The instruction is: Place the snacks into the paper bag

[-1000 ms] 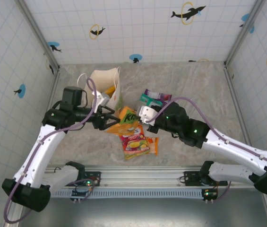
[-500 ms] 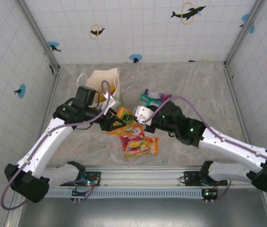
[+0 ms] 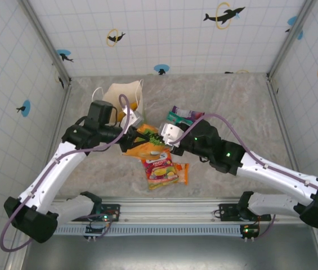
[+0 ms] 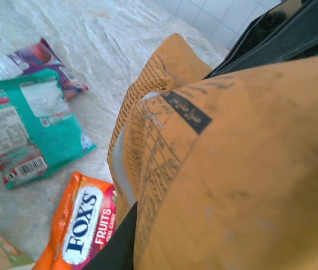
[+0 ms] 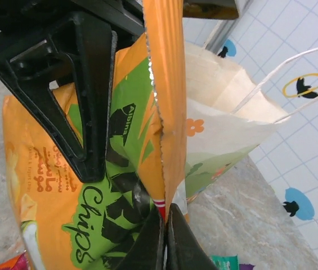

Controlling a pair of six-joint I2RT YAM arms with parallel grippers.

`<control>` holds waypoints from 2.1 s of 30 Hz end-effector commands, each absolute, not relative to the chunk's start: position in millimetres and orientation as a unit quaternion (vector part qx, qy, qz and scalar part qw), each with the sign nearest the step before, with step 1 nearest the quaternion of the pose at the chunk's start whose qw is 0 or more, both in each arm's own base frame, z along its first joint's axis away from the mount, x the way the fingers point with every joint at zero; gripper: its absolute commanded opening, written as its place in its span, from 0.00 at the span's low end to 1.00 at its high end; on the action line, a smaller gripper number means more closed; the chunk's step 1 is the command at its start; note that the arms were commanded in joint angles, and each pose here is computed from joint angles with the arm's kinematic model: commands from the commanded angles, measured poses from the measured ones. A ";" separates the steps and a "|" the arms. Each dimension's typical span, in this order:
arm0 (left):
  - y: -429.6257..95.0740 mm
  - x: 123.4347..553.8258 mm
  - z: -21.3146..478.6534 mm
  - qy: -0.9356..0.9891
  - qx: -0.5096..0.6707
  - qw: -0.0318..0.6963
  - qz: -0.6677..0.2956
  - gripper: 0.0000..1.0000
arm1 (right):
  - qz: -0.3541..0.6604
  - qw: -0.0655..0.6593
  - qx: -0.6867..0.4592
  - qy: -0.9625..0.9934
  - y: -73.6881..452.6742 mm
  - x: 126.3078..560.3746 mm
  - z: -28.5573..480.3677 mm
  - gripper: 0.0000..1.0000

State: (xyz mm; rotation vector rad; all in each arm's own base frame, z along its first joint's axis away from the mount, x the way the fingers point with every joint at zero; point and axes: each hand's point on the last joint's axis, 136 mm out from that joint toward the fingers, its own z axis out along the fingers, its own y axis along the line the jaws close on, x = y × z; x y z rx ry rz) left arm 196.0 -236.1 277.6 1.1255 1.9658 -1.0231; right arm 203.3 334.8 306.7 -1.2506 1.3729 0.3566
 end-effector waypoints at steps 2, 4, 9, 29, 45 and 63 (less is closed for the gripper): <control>-235.5 204.1 306.2 0.729 0.418 0.390 -0.377 0.13 | 0.141 0.641 -0.476 0.585 316.9 210.4 337.5 0.41; -231.8 210.6 316.2 0.732 0.399 0.414 -0.366 0.12 | 0.141 0.667 -0.440 0.584 305.0 213.0 347.5 0.48; -219.6 224.7 352.3 0.720 0.350 0.493 -0.340 0.12 | 0.174 0.705 -0.372 0.579 274.6 213.7 358.7 0.52; -146.3 262.7 492.9 0.608 0.126 0.744 -0.246 0.09 | 0.191 0.690 -0.337 0.612 254.9 222.7 332.4 0.52; -137.6 330.6 416.7 0.700 0.072 0.698 -0.134 0.13 | 0.194 0.670 -0.343 0.629 258.4 226.8 310.3 0.51; -134.5 349.8 378.0 0.730 0.061 0.674 -0.095 0.38 | 0.197 0.664 -0.339 0.637 255.5 228.5 303.0 0.51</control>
